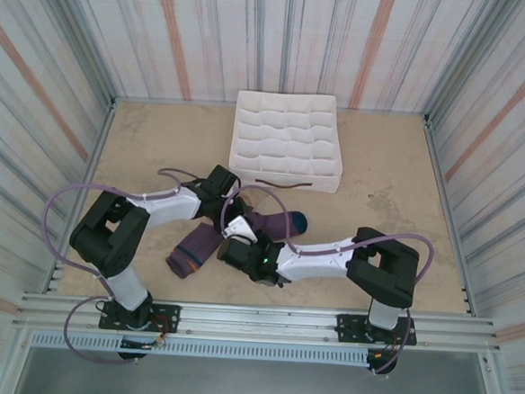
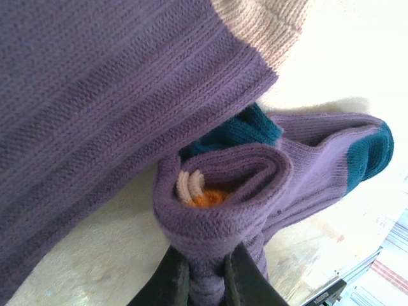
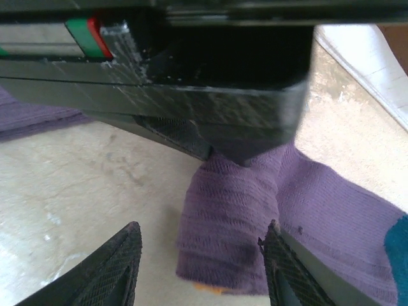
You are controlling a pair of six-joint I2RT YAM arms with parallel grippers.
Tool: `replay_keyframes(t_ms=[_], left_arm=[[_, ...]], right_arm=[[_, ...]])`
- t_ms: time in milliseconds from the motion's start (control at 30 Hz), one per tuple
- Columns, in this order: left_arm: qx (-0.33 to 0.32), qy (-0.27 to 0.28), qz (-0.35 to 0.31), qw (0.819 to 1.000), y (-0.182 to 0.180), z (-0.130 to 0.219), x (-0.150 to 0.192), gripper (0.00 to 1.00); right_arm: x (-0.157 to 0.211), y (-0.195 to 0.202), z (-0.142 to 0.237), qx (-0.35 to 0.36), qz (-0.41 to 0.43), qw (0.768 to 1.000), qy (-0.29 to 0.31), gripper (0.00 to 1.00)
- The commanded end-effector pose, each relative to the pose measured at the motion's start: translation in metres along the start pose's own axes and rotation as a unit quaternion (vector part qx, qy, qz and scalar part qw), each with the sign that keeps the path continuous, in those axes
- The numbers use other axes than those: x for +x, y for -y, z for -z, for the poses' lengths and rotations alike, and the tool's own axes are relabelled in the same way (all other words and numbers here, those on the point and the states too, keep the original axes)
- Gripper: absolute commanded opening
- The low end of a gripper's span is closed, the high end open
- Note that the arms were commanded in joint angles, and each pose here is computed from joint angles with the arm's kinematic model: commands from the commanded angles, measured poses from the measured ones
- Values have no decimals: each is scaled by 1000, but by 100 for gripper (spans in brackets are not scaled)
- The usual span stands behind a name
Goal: Roll the socks
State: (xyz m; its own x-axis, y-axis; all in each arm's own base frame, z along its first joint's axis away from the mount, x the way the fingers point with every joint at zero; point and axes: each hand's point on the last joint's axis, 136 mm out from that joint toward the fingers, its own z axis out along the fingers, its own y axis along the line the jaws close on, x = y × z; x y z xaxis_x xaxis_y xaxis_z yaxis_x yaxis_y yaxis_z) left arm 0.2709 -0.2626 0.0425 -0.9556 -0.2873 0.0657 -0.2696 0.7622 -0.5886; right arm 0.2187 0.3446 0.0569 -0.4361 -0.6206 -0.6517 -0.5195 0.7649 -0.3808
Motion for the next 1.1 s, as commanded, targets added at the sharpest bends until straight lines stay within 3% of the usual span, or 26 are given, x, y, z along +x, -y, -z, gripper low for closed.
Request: replay_keyframes(t_ms=[0, 233, 433, 600, 800, 1067], left_arm=[[5, -3, 12, 1000, -3, 6, 5, 0], [5, -3, 12, 1000, -5, 7, 5, 0], [19, 4, 11, 1000, -7, 13, -2, 1], [38, 20, 6, 999, -3, 23, -9, 35], [57, 22, 0, 998, 8, 31, -11, 56], [55, 23, -1, 998, 6, 35, -11, 61]], right_arm=[[-1, 5, -9, 45, 29, 999, 0, 50], [6, 4, -27, 56, 17, 998, -28, 33], [12, 13, -31, 46, -13, 998, -45, 0], [17, 15, -34, -6, -44, 998, -53, 0], [23, 18, -38, -68, -82, 992, -61, 0], [26, 24, -42, -67, -89, 991, -72, 0]])
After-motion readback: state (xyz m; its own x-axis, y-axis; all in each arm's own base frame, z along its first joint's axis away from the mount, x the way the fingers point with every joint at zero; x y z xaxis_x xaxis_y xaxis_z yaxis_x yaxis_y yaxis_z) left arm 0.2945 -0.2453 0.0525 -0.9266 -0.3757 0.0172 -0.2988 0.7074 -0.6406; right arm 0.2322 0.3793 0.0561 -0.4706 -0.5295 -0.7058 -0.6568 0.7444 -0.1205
